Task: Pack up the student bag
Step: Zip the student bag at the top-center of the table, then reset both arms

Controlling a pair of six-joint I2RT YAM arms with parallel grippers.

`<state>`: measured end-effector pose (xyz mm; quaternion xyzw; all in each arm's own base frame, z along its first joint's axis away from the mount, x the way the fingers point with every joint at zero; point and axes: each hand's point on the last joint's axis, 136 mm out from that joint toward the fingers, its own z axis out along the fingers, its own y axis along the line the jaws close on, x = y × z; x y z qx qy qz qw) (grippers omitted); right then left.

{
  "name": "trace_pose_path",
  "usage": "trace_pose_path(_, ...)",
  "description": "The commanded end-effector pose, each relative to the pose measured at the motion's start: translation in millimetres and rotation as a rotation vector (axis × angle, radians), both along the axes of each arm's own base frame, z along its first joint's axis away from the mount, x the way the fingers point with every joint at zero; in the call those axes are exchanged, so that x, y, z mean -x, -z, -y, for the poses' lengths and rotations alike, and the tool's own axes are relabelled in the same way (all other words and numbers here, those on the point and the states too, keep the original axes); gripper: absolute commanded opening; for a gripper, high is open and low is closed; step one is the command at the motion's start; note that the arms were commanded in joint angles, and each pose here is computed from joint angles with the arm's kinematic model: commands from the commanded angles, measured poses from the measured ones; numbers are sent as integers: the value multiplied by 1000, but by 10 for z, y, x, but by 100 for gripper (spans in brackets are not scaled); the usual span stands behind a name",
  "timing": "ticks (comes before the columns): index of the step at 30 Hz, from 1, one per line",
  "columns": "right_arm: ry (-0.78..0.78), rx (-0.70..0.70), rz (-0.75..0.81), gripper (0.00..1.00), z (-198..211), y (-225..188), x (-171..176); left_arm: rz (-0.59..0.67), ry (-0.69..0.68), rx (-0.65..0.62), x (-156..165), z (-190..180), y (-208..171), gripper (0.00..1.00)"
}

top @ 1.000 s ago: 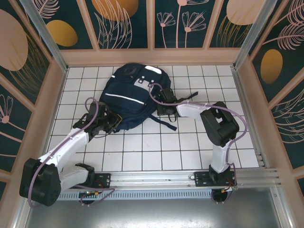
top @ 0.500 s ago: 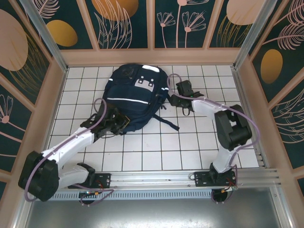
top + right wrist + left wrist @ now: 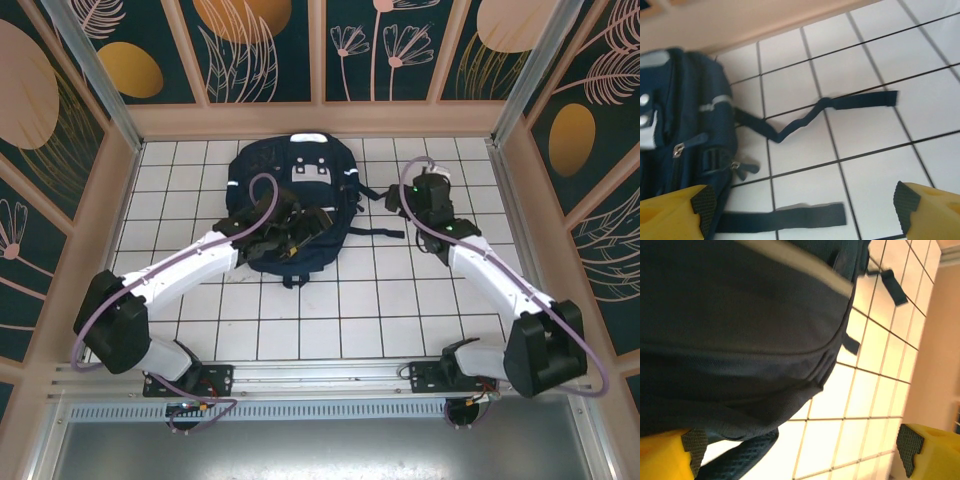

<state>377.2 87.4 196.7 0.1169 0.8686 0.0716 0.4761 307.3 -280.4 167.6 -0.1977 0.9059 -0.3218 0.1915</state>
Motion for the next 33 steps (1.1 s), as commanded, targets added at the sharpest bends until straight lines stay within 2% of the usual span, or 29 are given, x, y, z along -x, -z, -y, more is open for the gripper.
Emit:
trace_pose_path(1, 68, 25, 86, 97, 238, -101, 44, 158, -78, -297, -286, -622, -251, 99)
trace_pose_path(6, 64, 62, 259, 99, 427, -266, 188, 211, -257, -564, -491, -1649, -300, 99)
trace_pose_path(9, 93, 126, 338, 99, 595, -197, 284, 285, -357, -697, -526, -2202, -250, 98)
trace_pose_path(12, 163, 183, 316, 99, 869, 71, 318, 376, -513, -853, -428, -2751, -154, 99)
trace_pose_path(16, 280, 219, 297, 99, 1199, 287, 312, 513, -681, -983, -252, -3295, -59, 99)
trace_pose_path(19, 304, 235, 318, 99, 1285, 364, 234, 573, -709, -1055, -193, -3528, 70, 98)
trace_pose_path(23, 307, 277, 311, 99, 1329, 531, 105, 536, -726, -1080, -270, -3722, 312, 98)
trace_pose_path(27, 284, 299, 315, 99, 1317, 641, -17, 664, -593, -982, -563, -3535, 306, 99)
trace_pose_path(33, 178, 256, 337, 99, 1169, 723, -133, 784, -544, -907, -720, -3395, 261, 99)
